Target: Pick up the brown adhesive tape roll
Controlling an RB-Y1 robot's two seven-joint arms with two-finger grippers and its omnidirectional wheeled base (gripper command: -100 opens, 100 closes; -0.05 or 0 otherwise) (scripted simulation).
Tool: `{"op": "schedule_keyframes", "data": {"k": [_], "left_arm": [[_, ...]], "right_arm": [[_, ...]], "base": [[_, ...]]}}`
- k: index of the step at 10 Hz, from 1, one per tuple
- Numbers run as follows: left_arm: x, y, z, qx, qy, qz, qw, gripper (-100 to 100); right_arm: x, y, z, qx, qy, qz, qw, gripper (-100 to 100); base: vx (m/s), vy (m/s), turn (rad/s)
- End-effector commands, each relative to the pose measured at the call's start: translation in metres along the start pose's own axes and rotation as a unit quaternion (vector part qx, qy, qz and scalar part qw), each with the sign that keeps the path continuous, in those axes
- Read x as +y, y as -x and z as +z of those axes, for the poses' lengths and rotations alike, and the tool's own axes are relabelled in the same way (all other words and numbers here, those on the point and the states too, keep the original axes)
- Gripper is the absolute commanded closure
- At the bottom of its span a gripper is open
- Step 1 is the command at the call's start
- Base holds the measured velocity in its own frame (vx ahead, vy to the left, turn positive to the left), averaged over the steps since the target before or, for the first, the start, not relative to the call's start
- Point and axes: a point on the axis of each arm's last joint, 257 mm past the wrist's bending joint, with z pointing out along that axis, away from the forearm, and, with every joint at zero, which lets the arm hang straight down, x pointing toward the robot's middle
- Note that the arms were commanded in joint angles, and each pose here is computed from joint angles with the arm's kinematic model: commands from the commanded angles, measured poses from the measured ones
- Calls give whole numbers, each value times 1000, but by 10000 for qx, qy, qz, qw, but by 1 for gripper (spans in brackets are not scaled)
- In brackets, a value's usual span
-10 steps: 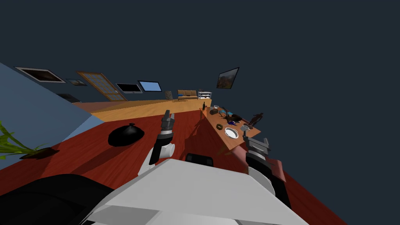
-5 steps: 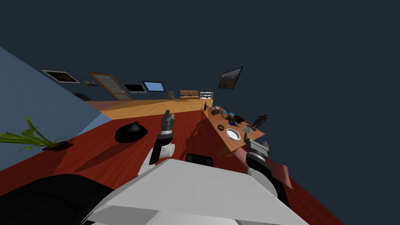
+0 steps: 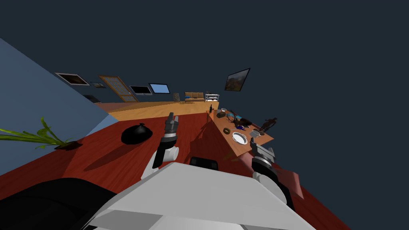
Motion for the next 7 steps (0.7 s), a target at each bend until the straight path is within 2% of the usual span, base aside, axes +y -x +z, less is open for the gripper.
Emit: {"op": "schedule_keyframes", "data": {"k": [1,4,5,7], "left_arm": [[0,0,0,0,0,0,10000,0],[0,0,0,0,0,0,10000,0],[0,0,0,0,0,0,10000,0],[0,0,0,0,0,0,10000,0]], "right_arm": [[12,13,-2,-171,176,242,9994,-100],[15,24,-3,-377,258,551,9974,-100],[25,34,-5,-491,426,705,9954,-100],[27,44,-6,-677,504,979,9916,-100]], "base": [[16,-4,162],[12,-6,22],[19,-6,189],[23,-11,31]]}}
